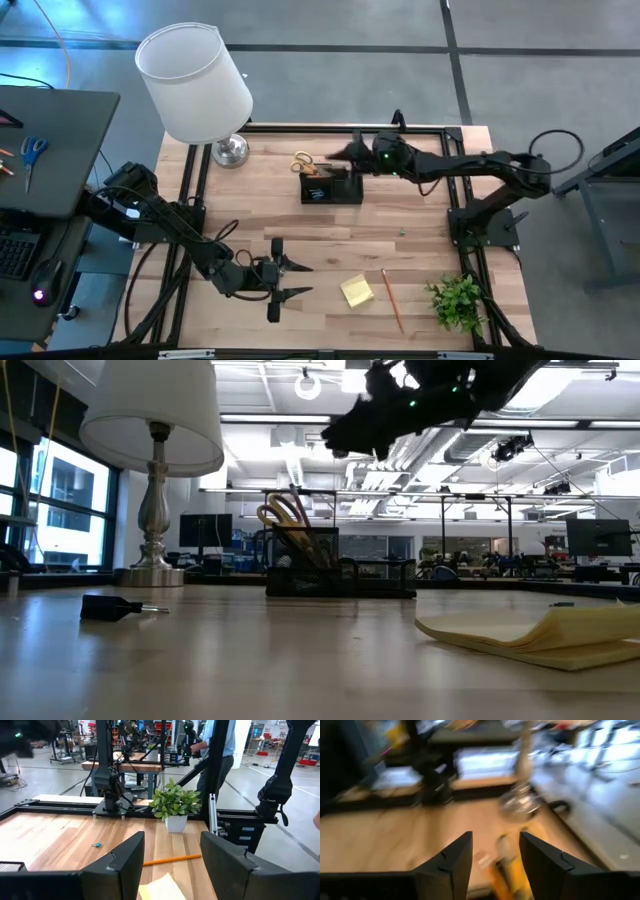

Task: Pick and place office supplies into organizer
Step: Put the orange pencil into the black desk organizer

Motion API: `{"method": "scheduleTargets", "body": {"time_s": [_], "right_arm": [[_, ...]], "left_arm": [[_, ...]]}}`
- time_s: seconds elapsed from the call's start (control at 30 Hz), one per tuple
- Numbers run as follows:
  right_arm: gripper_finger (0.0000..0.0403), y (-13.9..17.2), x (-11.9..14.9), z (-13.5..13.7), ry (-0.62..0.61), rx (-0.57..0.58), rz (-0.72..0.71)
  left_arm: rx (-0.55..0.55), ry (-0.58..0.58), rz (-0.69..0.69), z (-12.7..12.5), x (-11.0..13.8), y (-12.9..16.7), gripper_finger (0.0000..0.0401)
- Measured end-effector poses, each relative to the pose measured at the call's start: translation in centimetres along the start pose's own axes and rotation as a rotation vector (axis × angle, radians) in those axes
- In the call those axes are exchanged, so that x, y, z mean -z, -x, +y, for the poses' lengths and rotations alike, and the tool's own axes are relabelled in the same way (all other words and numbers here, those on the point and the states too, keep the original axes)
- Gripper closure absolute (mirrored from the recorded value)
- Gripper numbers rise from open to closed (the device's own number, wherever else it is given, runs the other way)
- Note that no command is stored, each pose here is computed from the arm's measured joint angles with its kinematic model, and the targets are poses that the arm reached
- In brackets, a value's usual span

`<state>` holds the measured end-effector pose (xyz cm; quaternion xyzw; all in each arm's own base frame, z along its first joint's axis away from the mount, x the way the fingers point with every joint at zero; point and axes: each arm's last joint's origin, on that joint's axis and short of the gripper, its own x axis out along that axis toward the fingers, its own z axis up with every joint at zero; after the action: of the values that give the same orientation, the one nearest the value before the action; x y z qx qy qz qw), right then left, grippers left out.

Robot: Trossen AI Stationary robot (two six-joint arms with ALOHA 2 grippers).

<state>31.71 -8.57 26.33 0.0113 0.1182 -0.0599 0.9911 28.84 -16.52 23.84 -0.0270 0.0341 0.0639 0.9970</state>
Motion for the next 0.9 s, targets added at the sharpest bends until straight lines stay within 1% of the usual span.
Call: {"method": "scheduleTargets", "body": {"time_s": [0.07,0.17,0.3,0.4,0.47,0.53,0.6,0.67,0.73,0.9], "right_arm": [[0.0257,0.8,0.0,1.0,0.015,-0.057,0.066],[0.0266,1.9,0.6,2.6,0.024,-0.107,0.196],[0.0274,2.8,1.6,5.6,0.037,-0.196,0.351],[0.0274,3.3,2.6,8.0,-0.016,-0.244,0.457],[0.0274,3.5,3.2,9.4,-0.092,-0.246,0.530],[0.0274,4.1,3.9,10.6,-0.167,-0.214,0.608],[0.0274,4.6,4.3,11.8,-0.222,-0.156,0.662],[0.0274,5.3,4.9,12.9,-0.250,-0.074,0.711],[0.0275,5.6,5.4,14.2,-0.278,-0.006,0.724],[0.0275,6.4,6.9,17.5,-0.340,0.101,0.728]], "left_arm": [[0.000,-0.003,0.004,0.0,0.0,0.0,0.0217],[-0.010,-0.010,0.018,0.2,-0.1,0.2,0.0217],[-0.039,0.029,0.047,0.7,-0.8,0.9,0.0217],[-0.047,0.053,0.081,1.3,-1.4,1.6,0.0217],[-0.052,0.061,0.099,1.6,-1.7,2.0,0.0217],[-0.024,0.049,0.129,1.8,-1.9,2.4,0.0217],[0.045,0.043,0.153,1.8,-1.9,2.4,0.0217],[0.124,0.036,0.179,1.8,-1.8,2.3,0.0217],[0.171,0.033,0.201,1.6,-1.5,2.3,0.0217],[0.208,0.002,0.243,0.7,-0.4,2.2,0.0217]]}}
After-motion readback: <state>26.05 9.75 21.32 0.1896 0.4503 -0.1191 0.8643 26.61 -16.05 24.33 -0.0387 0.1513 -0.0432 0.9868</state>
